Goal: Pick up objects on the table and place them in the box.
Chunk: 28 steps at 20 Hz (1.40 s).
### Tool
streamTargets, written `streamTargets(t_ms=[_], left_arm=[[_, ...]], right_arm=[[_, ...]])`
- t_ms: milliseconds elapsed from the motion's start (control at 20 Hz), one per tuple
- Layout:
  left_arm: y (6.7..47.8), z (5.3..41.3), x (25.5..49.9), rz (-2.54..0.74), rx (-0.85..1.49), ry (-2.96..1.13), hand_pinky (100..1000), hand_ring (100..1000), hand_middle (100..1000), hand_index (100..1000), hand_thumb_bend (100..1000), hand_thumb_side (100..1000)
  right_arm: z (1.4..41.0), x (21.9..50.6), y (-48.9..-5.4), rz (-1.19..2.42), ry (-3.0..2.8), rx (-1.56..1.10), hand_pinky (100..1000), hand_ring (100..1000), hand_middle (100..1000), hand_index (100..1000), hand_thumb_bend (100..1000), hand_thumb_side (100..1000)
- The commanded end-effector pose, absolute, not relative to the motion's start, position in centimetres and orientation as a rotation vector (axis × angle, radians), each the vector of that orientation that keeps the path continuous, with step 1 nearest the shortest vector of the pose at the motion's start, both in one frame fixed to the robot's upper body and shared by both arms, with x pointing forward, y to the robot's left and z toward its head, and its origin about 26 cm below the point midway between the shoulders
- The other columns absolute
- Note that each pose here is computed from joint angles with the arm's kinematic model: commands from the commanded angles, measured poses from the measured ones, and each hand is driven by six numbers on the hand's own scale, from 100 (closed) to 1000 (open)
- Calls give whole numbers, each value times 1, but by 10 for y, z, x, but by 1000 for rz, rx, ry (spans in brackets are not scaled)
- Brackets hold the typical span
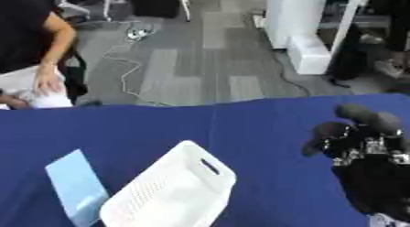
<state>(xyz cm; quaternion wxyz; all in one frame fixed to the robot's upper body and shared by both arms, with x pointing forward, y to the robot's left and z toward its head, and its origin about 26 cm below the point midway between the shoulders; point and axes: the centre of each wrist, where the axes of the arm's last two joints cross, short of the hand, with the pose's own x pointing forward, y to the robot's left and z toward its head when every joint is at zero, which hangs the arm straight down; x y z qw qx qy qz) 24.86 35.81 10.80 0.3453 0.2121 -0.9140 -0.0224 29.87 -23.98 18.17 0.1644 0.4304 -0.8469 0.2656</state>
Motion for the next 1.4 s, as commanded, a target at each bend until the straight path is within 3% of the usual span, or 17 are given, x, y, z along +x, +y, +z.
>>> streamTargets(t_ms=[50, 600, 800, 1050, 1100, 1150, 1200, 1250, 1300, 1350, 1400], left_arm=[[359, 116, 250, -80, 547, -2399, 359, 527, 641, 821, 237, 983], [357, 118, 252, -86, 539, -2405, 354, 528, 639, 819, 258, 913], [358, 119, 255, -102, 539, -2404, 346, 529, 638, 817, 312, 817], [362, 118, 256, -147, 572, -2385, 338, 535, 642, 818, 471, 603], [364, 117, 256, -155, 587, -2374, 334, 536, 644, 818, 446, 567], [368, 116, 256, -168, 615, -2345, 332, 546, 659, 826, 515, 561], [374, 115, 256, -192, 653, -2306, 332, 544, 655, 824, 510, 563], [381, 116, 257, -238, 702, -2260, 350, 576, 693, 847, 582, 527], [388, 118, 258, -284, 753, -2217, 362, 576, 693, 847, 582, 527], [396, 121, 259, -345, 812, -2169, 395, 607, 709, 858, 679, 490], [404, 125, 261, -408, 877, -2121, 395, 607, 709, 858, 679, 490]], right_arm=[[189, 298, -239, 904, -2514, 1218, 753, 845, 890, 909, 100, 874], [188, 298, -236, 935, -2505, 1193, 762, 857, 900, 927, 100, 877], [190, 298, -235, 970, -2513, 1162, 768, 864, 905, 939, 100, 877], [191, 299, -235, 1021, -2526, 1101, 779, 877, 915, 959, 100, 876], [191, 299, -235, 1032, -2527, 1090, 780, 878, 916, 962, 100, 868], [191, 298, -235, 1044, -2526, 1079, 782, 881, 919, 966, 100, 876], [191, 298, -235, 1057, -2524, 1068, 782, 880, 918, 965, 100, 876], [190, 298, -235, 1070, -2521, 1058, 785, 884, 921, 972, 100, 876], [190, 298, -235, 1081, -2519, 1051, 785, 885, 921, 973, 100, 869], [190, 298, -235, 1092, -2515, 1043, 785, 886, 923, 975, 100, 876], [190, 298, -235, 1102, -2512, 1038, 785, 886, 923, 975, 100, 876]])
